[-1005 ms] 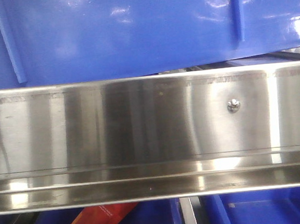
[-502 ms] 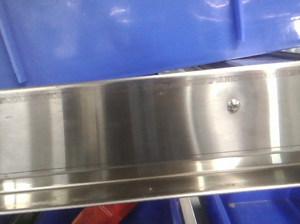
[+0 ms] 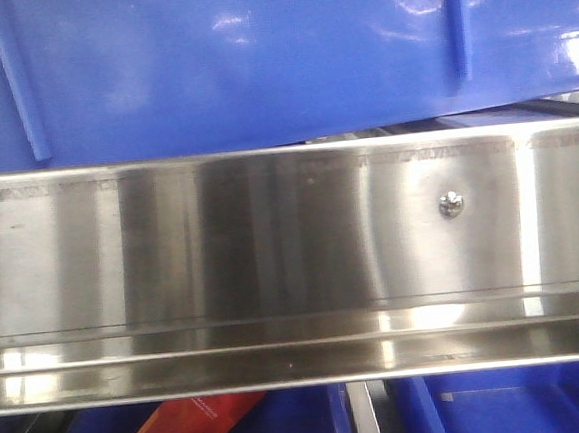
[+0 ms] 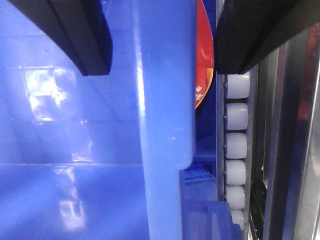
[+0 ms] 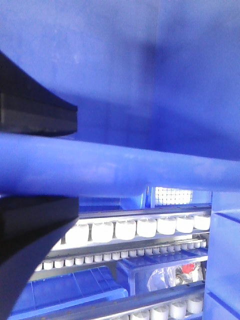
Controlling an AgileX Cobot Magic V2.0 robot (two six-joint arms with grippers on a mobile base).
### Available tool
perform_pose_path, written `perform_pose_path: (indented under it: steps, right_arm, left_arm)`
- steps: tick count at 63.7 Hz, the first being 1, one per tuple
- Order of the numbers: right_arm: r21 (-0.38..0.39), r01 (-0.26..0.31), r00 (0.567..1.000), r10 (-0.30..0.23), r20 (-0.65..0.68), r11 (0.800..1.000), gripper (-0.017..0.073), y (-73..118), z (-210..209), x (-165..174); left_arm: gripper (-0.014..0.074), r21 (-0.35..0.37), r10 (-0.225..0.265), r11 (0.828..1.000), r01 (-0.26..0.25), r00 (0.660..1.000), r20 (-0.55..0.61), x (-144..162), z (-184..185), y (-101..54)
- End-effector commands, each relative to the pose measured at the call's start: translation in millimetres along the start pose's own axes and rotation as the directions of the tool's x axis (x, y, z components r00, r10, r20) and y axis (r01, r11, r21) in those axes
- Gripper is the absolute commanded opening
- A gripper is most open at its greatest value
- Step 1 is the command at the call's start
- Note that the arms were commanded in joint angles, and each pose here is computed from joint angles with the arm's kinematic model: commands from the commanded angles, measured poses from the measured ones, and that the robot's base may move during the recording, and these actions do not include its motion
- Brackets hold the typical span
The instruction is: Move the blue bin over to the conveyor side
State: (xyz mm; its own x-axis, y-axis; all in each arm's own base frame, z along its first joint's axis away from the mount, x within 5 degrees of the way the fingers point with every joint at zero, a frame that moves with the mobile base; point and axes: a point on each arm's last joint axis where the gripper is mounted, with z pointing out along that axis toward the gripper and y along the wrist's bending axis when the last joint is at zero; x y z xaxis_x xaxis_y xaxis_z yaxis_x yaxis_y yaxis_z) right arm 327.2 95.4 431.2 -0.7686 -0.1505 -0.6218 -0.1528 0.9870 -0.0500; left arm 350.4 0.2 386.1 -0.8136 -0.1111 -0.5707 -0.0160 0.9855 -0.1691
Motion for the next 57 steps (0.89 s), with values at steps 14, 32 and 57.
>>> perform_pose_path:
  steps: [14,32,57]
  right_arm:
    - [0.008,0.011,1.0,-0.011,0.019,1.0,-0.0078,-2.1,-2.8,-1.1]
    - [0.008,0.011,1.0,-0.011,0.019,1.0,-0.0078,-2.1,-2.8,-1.1]
    - [0.009,0.011,1.0,-0.011,0.026,1.0,-0.0078,-2.4,-4.4,-2.2]
  left_arm:
    - [0.0346,0.007,0.0,1.0,0.0,1.0,-0.007,-1.8,6.0,-1.3]
    - [0.0049,0.007,0.0,1.0,0.0,1.0,-0.009,-1.6,6.0,-1.3]
    - [-0.001,0.01,0.002,1.0,-0.002,1.0,-0.011,-2.7,0.8,-2.5]
